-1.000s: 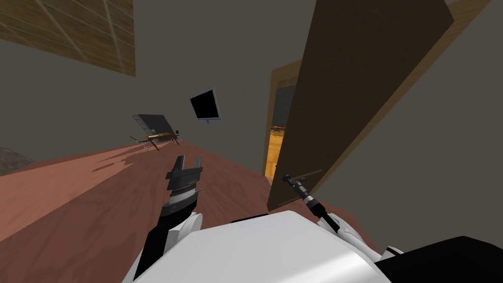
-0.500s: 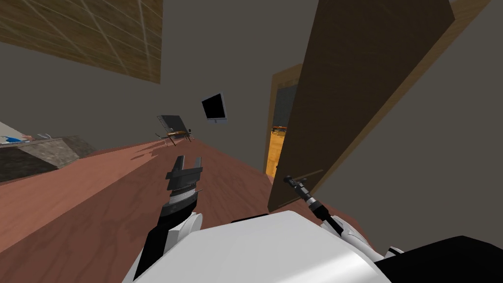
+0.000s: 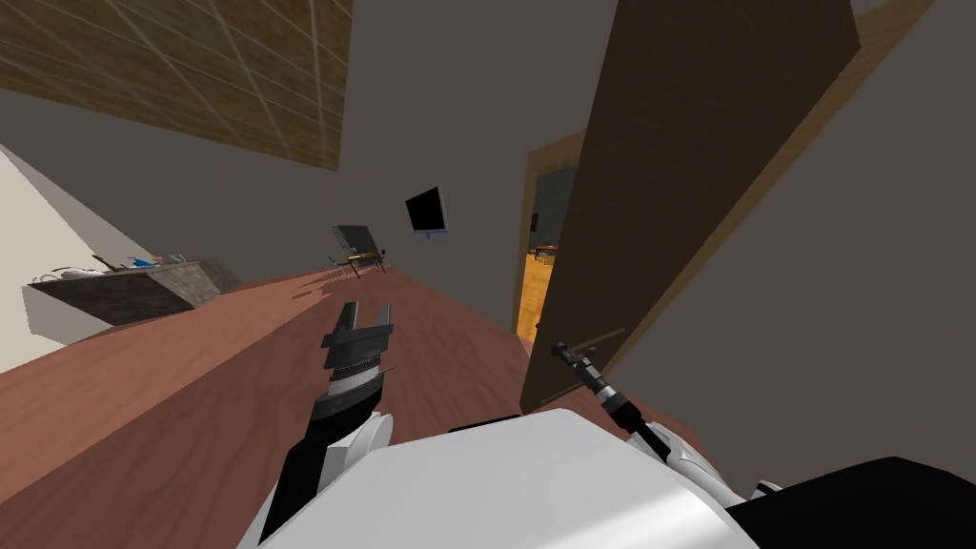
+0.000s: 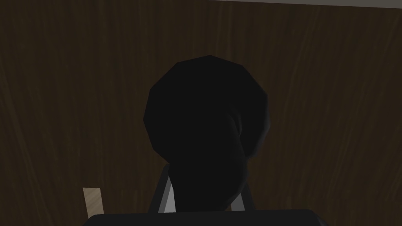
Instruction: Pull the door open
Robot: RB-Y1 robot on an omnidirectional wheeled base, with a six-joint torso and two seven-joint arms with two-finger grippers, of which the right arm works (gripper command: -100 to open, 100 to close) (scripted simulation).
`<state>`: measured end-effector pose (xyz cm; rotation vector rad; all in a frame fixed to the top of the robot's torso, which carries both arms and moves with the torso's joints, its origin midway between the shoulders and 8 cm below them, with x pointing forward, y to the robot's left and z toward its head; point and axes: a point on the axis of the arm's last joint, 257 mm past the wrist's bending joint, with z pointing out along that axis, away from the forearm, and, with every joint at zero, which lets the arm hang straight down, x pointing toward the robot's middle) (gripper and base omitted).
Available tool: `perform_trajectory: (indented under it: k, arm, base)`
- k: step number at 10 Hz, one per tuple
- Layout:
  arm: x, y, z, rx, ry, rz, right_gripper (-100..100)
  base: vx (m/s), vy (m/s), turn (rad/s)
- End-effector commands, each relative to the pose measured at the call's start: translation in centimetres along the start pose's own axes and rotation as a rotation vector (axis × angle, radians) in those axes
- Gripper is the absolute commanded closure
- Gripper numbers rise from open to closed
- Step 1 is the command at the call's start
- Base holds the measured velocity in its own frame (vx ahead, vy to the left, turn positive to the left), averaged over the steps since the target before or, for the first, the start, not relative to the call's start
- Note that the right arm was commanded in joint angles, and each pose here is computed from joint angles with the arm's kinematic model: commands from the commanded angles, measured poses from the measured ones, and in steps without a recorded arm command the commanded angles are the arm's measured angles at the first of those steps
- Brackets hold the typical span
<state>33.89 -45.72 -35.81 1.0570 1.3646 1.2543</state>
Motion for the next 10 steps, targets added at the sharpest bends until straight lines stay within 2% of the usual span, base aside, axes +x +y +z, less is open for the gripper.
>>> perform_trajectory:
  k: [1, 10]
  arm:
    - [-0.1, 0.0, -0.34, -0.001, 0.002, -0.001, 100]
    - [-0.7, 0.2, -2.43, -0.004, 0.012, -0.006, 100]
  base:
    - [-0.141, -0.065, 0.153]
    - [-0.194, -0.086, 0.173]
